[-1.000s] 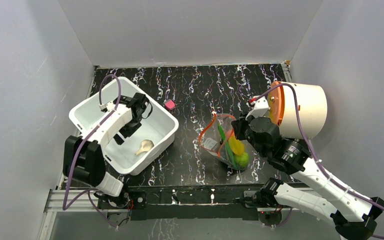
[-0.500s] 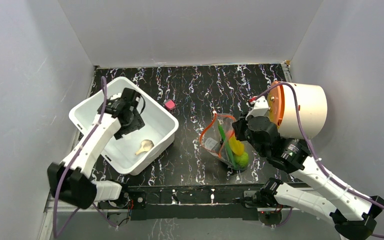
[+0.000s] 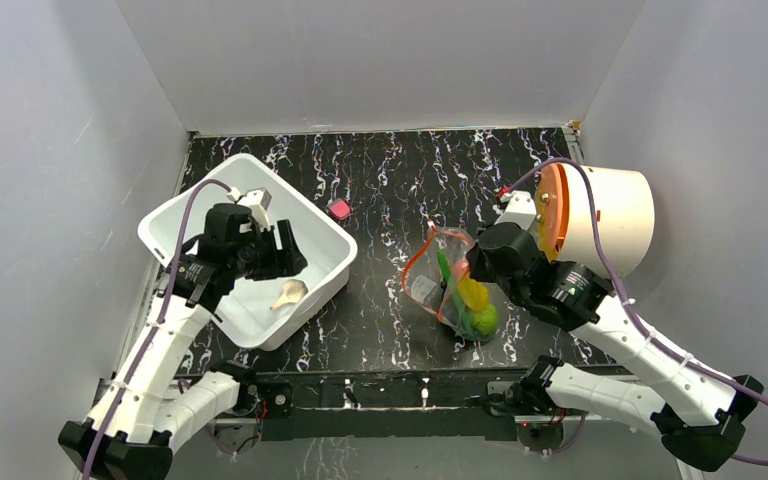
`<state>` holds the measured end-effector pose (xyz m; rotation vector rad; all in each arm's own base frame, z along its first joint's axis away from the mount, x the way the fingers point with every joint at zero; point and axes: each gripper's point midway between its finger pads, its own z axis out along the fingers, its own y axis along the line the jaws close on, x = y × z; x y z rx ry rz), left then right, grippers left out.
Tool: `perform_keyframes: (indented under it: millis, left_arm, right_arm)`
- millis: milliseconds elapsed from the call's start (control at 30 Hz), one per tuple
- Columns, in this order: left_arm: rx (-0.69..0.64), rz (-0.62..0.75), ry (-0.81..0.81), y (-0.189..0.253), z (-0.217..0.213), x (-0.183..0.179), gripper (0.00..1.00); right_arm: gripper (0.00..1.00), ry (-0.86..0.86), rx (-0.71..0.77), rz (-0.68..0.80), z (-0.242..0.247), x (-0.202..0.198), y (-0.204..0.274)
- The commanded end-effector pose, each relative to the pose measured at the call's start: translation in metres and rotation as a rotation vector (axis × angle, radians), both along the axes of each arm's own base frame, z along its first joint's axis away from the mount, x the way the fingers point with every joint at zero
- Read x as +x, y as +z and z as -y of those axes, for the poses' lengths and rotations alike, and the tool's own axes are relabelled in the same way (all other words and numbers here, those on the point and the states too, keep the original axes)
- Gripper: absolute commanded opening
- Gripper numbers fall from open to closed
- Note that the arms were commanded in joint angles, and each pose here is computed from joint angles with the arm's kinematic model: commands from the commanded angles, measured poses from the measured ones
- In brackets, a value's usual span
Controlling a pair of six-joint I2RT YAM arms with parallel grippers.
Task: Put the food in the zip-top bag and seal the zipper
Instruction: Move the bin to the center of the board.
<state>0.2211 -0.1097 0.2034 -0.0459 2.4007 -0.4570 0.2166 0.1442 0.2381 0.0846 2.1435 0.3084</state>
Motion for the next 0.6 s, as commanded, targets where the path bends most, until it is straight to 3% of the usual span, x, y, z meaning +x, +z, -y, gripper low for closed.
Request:
perform_keyframes:
  millis: [0, 333, 567]
  left_arm:
    - [-0.056, -0.019, -0.117, -0.01, 0.017, -0.013, 0.63]
    - [-0.071, -0.031, -0.175, -0.037, 0.034, 0.001, 0.62]
    - [-0.129, 0.008, -0.291, -0.019, 0.057, -0.007, 0.66]
  right_arm:
    - [0.0, -0.059, 0.028, 0.009, 0.0, 0.007, 0.015]
    - [0.0, -0.088, 0.013, -0.044, 0.004, 0.002, 0.009]
    - [0.0, -0.098, 0.023, -0.051, 0.004, 0.001, 0.012]
